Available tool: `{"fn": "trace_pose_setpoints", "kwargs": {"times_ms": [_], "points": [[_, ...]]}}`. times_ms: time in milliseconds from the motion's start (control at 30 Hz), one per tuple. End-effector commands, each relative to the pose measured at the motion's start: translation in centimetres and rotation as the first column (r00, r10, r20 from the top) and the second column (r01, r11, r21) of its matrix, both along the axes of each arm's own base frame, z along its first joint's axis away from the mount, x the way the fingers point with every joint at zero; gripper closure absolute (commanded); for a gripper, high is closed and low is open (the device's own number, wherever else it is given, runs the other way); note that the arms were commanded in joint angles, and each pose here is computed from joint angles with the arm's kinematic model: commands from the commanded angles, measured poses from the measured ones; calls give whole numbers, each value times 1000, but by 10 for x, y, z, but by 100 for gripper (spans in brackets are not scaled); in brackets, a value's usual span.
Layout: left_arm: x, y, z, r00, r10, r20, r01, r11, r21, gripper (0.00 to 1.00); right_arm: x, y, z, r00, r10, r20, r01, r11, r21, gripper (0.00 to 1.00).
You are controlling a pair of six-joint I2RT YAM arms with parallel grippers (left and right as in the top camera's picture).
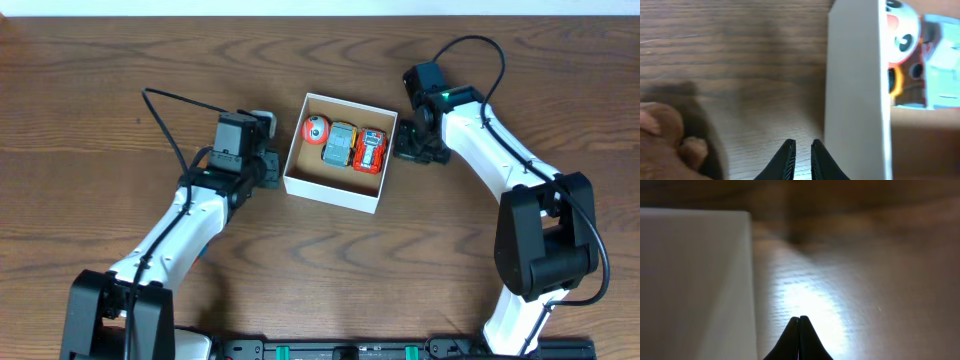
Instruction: Pack container
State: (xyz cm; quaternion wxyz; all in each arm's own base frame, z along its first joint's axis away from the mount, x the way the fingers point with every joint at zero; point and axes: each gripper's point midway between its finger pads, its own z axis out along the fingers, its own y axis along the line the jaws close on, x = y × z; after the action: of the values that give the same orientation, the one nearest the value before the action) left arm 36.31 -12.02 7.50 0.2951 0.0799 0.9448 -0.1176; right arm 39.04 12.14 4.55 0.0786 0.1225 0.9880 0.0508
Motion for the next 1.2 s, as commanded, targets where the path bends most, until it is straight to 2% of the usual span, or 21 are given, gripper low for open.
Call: {"fn": "trace_pose_setpoints", "kwargs": {"times_ms": [0,367,667,700,733,833,900,933,1000,1033,1100,1167], "points": [[-2,-15,4,999,-44,7,44,999,0,86,5,5,-1,999,47,15,-47,998,30,99],[-38,-49,-8,983,-160,-84,163,986,23,86,27,30,9,971,193,141,-210,971,117,96],[-40,-51,-9,984,-150,-95,152,988,14,85,33,32,11,959,227,172,-247,963,105,96],[-40,-51,-9,984,-149,-94,151,988,15,83,33,31,11,959,227,172,-247,963,104,96],[-39,-50,-9,985,-147,-92,149,989,18,75,33,31,11,959,227,172,-246,964,104,96],[-37,-47,-5,988,-134,-79,137,990,23,75,32,28,10,960,223,167,-240,967,87,94],[-32,-39,1,993,-108,-56,110,993,41,70,33,23,9,962,218,165,-230,971,61,90],[-30,-35,5,995,-93,-40,95,994,50,67,34,20,9,963,214,165,-224,974,42,88],[-24,-24,19,998,-56,6,56,996,62,55,34,11,11,966,204,162,-207,978,2,85],[-21,-18,28,999,-38,34,35,997,62,54,34,5,14,967,197,162,-197,980,-19,83],[-17,-6,49,996,1,92,-6,998,55,53,34,-4,22,968,185,170,-179,983,-49,76],[-18,9,69,990,39,135,-45,998,39,37,34,-13,35,965,181,191,-170,983,-72,64]]}}
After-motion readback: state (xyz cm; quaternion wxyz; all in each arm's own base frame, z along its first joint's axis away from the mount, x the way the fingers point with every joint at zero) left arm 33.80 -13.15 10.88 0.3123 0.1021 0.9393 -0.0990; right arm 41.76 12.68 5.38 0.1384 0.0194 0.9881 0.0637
